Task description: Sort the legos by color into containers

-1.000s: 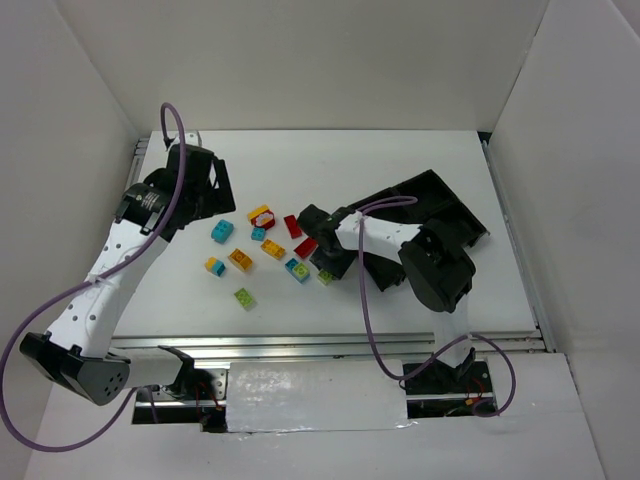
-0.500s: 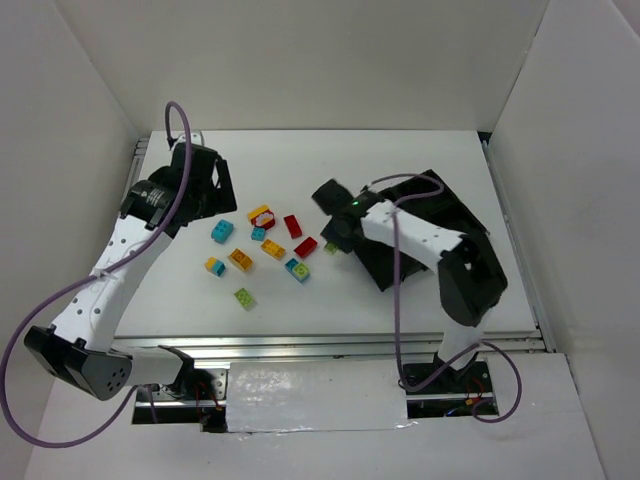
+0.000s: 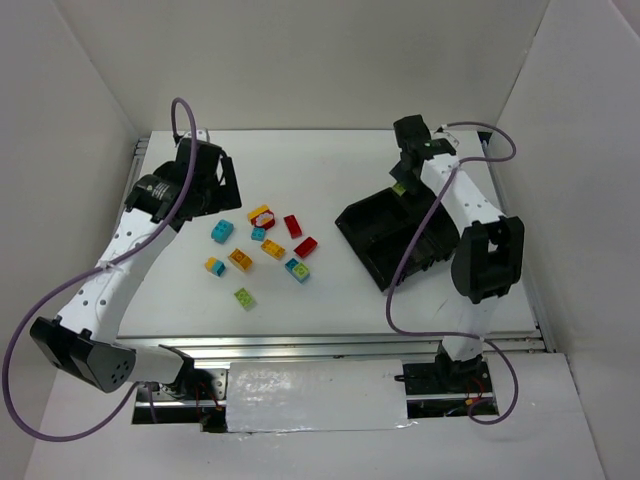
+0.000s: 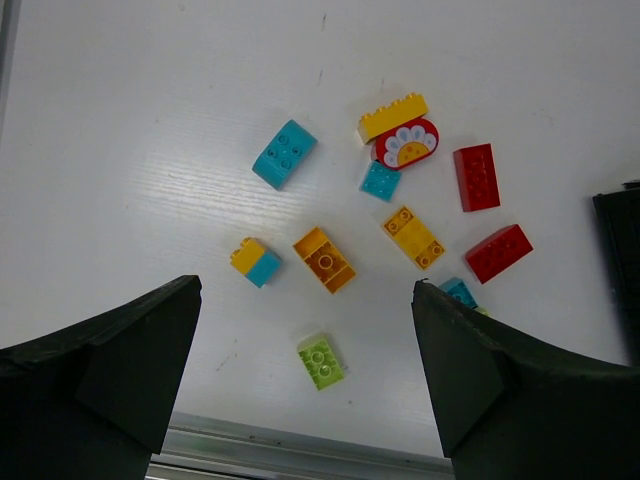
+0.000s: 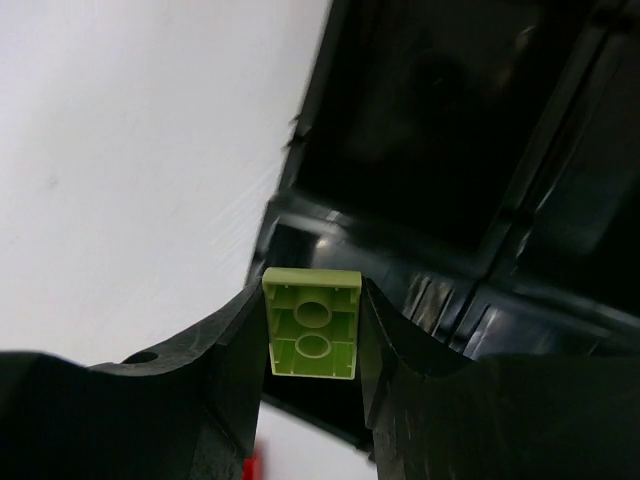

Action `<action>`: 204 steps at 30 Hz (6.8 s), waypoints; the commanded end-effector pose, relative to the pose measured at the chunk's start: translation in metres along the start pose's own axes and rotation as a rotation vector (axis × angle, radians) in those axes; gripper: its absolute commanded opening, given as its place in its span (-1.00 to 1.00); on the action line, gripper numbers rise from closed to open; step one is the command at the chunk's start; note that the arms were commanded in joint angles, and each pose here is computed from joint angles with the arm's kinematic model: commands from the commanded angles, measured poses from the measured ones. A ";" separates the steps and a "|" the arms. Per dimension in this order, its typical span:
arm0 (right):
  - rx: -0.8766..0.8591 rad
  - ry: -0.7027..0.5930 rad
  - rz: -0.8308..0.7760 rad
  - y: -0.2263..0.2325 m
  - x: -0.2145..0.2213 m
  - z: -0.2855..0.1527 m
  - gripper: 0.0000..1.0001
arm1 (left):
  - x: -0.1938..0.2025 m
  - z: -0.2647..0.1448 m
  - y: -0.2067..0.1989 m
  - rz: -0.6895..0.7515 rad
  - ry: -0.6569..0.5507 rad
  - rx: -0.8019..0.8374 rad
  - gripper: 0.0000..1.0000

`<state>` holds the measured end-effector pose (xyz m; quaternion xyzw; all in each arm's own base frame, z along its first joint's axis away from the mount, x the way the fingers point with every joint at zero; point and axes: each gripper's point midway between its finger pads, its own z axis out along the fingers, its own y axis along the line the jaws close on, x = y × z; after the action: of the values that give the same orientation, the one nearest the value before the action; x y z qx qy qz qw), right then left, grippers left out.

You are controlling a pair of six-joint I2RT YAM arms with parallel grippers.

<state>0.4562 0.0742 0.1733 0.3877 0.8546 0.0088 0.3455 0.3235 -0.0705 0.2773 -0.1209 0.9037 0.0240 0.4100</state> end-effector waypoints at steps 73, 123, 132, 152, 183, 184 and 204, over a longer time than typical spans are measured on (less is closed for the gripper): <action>-0.704 0.354 -1.309 0.104 0.456 -0.151 -0.99 | 0.050 0.016 0.139 -0.616 0.209 -0.309 0.99; -0.484 0.149 -0.743 0.105 0.124 -0.093 0.56 | 0.037 0.099 -0.036 -0.104 0.360 0.023 0.98; -0.536 0.252 -0.934 0.148 0.238 -0.068 0.54 | 0.028 0.080 0.006 -0.249 0.285 -0.049 0.98; -0.435 0.290 -1.022 0.149 0.283 0.017 -0.23 | 0.049 0.069 0.007 -0.185 0.311 0.047 0.98; -0.143 0.158 -0.565 0.030 0.067 -0.003 -0.78 | 0.052 0.072 -0.009 -0.191 0.309 0.148 0.98; -0.131 0.165 -0.565 0.026 0.070 0.000 -0.76 | 0.052 0.071 -0.008 -0.187 0.307 0.145 0.98; -0.171 0.128 -0.528 0.066 0.130 -0.071 0.45 | 0.050 0.076 -0.003 -0.176 0.307 0.112 0.98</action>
<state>0.4050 0.1874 0.1324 0.0838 0.9581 -0.0101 0.2738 0.3390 -0.0752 0.1765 -0.1875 0.9462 -0.0818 0.2507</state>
